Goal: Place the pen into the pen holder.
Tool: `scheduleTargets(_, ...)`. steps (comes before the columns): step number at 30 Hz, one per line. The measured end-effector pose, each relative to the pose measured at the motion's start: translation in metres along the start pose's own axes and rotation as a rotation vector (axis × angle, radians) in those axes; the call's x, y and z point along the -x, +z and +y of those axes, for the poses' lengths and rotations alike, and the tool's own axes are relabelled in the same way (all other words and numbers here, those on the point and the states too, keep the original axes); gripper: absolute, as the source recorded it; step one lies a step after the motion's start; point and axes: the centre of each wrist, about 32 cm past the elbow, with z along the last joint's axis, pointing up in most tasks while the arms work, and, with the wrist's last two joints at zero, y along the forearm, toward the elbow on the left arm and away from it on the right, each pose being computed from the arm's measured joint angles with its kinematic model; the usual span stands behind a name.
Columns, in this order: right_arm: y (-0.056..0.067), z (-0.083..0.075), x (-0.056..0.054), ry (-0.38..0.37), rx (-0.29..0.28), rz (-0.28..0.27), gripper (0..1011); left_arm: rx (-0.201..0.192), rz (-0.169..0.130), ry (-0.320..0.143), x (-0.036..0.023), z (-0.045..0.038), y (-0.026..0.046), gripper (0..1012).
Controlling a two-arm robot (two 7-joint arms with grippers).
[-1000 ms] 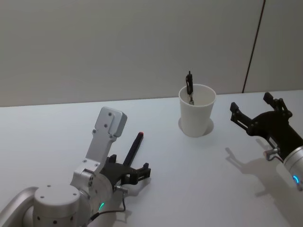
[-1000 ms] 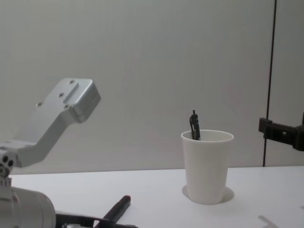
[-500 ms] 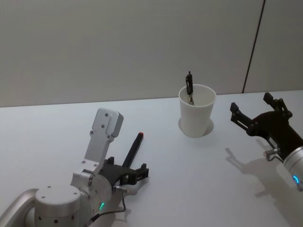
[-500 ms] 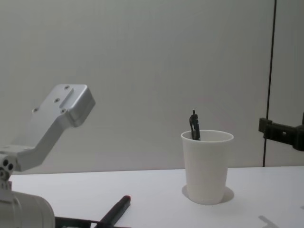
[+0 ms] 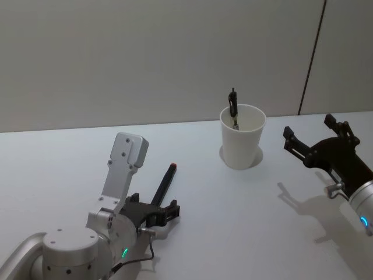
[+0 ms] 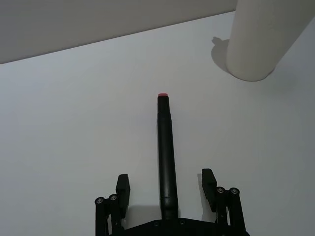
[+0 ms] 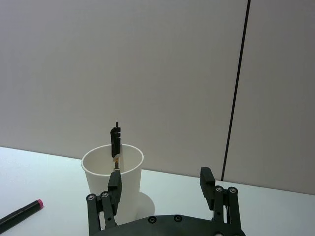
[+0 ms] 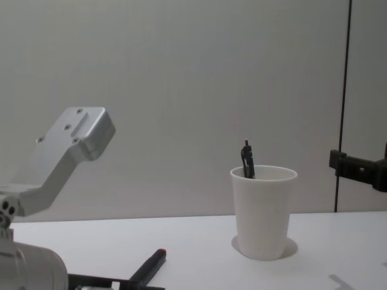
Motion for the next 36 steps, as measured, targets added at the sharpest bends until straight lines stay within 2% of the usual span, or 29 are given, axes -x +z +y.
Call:
scheduleTargets(4, 0.0000, 0.0000, 0.0000, 0.000, 0.000, 0.000, 1001, -0.001, 0.003, 0.004, -0.0001, -0.0001, 0.0001, 868)
scheduleTargets(9, 0.0000, 0.0000, 0.0000, 0.000, 0.000, 0.000, 1001, -0.001, 0.006, 0.006, -0.0002, -0.0002, 0.0001, 692)
scheduleTargets(10, 0.0000, 0.0000, 0.0000, 0.000, 0.000, 0.000, 1001, -0.002, 0.007, 0.006, -0.0002, -0.0003, 0.0001, 692)
scheduleTargets(12, 0.0000, 0.0000, 0.0000, 0.000, 0.000, 0.000, 1001, -0.002, 0.008, 0.006, -0.0002, -0.0003, 0.0000, 596)
scheduleTargets(16, 0.0000, 0.0000, 0.0000, 0.000, 0.000, 0.000, 1001, -0.003, 0.009, 0.006, -0.0001, -0.0003, 0.0000, 495)
scheduleTargets(24, 0.0000, 0.0000, 0.0000, 0.000, 0.000, 0.000, 1001, -0.006, 0.010, 0.004, 0.0001, -0.0004, -0.0003, 229)
scheduleTargets(27, 0.0000, 0.0000, 0.0000, 0.000, 0.000, 0.000, 1002, -0.006, 0.011, 0.004, 0.0002, -0.0004, -0.0002, 181)
scheduleTargets(36, 0.0000, 0.0000, 0.0000, 0.000, 0.000, 0.000, 1001, -0.005, 0.012, 0.004, 0.0003, -0.0004, -0.0001, 180)
